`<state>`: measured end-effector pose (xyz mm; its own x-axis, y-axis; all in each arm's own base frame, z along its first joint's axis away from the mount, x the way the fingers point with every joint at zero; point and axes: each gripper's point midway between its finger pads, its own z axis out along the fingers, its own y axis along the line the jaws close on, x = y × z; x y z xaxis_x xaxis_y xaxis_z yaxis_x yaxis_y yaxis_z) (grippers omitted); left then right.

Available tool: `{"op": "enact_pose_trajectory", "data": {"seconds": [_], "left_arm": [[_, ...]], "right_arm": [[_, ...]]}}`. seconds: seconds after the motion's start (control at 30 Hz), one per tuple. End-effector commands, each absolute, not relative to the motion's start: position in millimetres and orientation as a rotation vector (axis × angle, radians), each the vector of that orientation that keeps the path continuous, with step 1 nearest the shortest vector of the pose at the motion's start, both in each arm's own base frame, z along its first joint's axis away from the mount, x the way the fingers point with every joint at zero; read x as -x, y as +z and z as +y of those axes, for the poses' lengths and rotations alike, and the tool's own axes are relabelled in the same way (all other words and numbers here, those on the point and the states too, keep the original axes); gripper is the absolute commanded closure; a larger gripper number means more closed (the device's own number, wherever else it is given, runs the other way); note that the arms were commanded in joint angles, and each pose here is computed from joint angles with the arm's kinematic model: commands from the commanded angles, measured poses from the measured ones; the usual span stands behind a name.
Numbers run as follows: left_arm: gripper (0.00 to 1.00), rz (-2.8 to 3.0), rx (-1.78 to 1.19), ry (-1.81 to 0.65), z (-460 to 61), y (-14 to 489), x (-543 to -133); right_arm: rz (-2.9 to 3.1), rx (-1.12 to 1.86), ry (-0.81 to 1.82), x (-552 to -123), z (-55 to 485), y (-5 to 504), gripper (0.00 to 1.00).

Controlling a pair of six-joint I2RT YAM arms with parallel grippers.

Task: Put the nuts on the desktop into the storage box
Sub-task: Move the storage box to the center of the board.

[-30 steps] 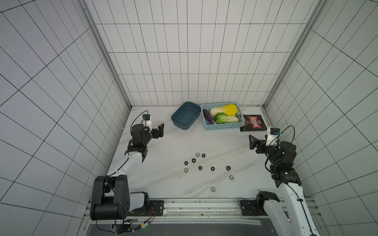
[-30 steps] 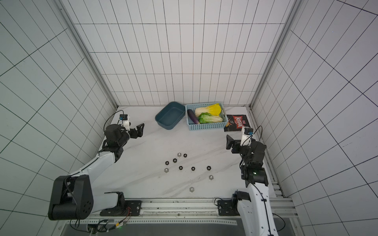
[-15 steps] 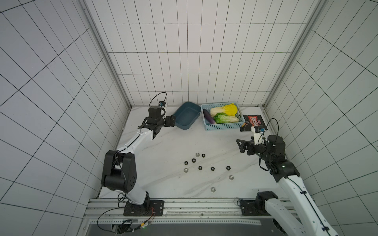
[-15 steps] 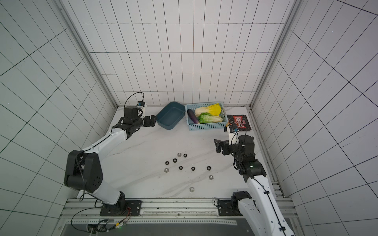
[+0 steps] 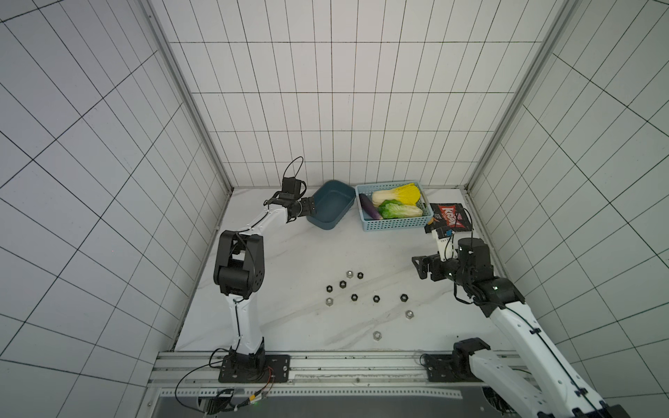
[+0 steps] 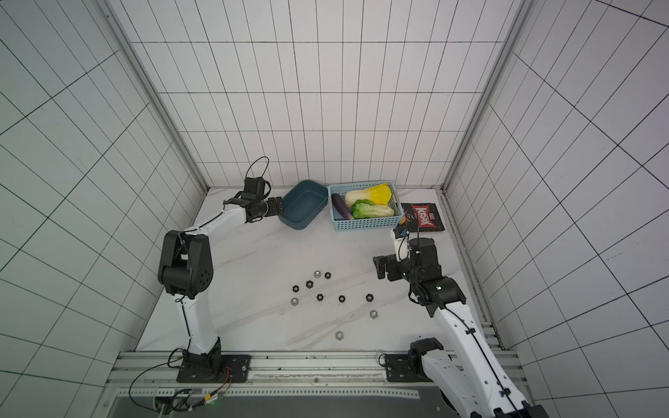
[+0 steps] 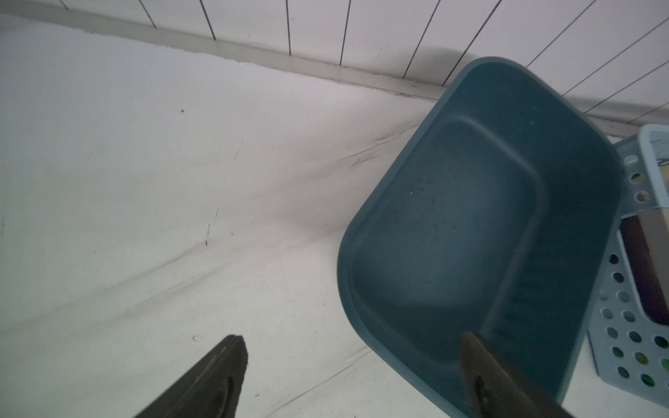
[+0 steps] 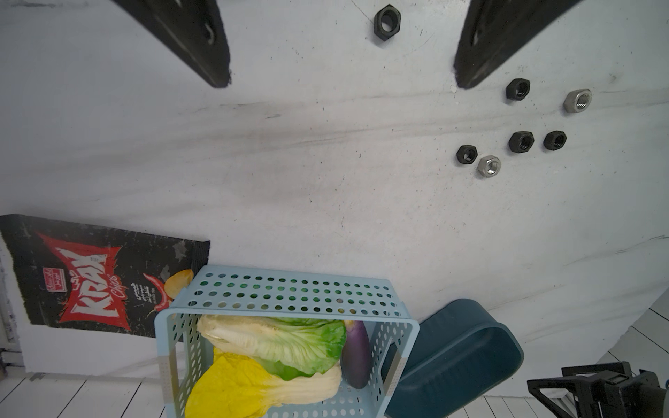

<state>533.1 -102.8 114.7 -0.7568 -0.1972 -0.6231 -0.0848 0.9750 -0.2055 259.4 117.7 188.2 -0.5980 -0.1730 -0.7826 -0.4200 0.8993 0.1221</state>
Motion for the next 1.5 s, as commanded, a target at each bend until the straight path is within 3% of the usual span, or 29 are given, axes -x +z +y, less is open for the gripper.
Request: {"op": "enact_pose_trajectory", "data": {"seconds": [0.0,0.07,0.23,0.67,1.2,1.3,1.37,1.47], "left_arm": [[0.06,2.484,0.304,-0.24,-103,100,-530],[0.1,2.504,0.308,-0.273,-109,91,-531],[0.3,2.541,0.312,-0.297,-117,75,-533],[0.42,2.554,0.509,-0.115,-61,56,-522],[0.64,2.569,0.437,-0.029,-5,69,-475],[0.66,2.581,0.401,-0.036,3,68,-466],[0.68,2.581,0.337,-0.014,6,70,-458],[0.68,2.58,0.239,0.004,6,71,-446]], "right_arm": [[2.241,0.426,0.38,-257,120,192,0.0],[2.26,0.428,0.381,-257,121,189,0.0],[2.31,0.419,0.396,-257,123,178,0.0],[2.4,0.488,0.432,-256,136,161,0.0],[2.427,0.599,0.452,-261,155,171,0.0],[2.44,0.459,0.365,-275,142,173,0.01],[2.473,0.195,0.253,-289,120,172,0.0],[2.525,0.116,0.221,-296,109,172,0.01]]}}
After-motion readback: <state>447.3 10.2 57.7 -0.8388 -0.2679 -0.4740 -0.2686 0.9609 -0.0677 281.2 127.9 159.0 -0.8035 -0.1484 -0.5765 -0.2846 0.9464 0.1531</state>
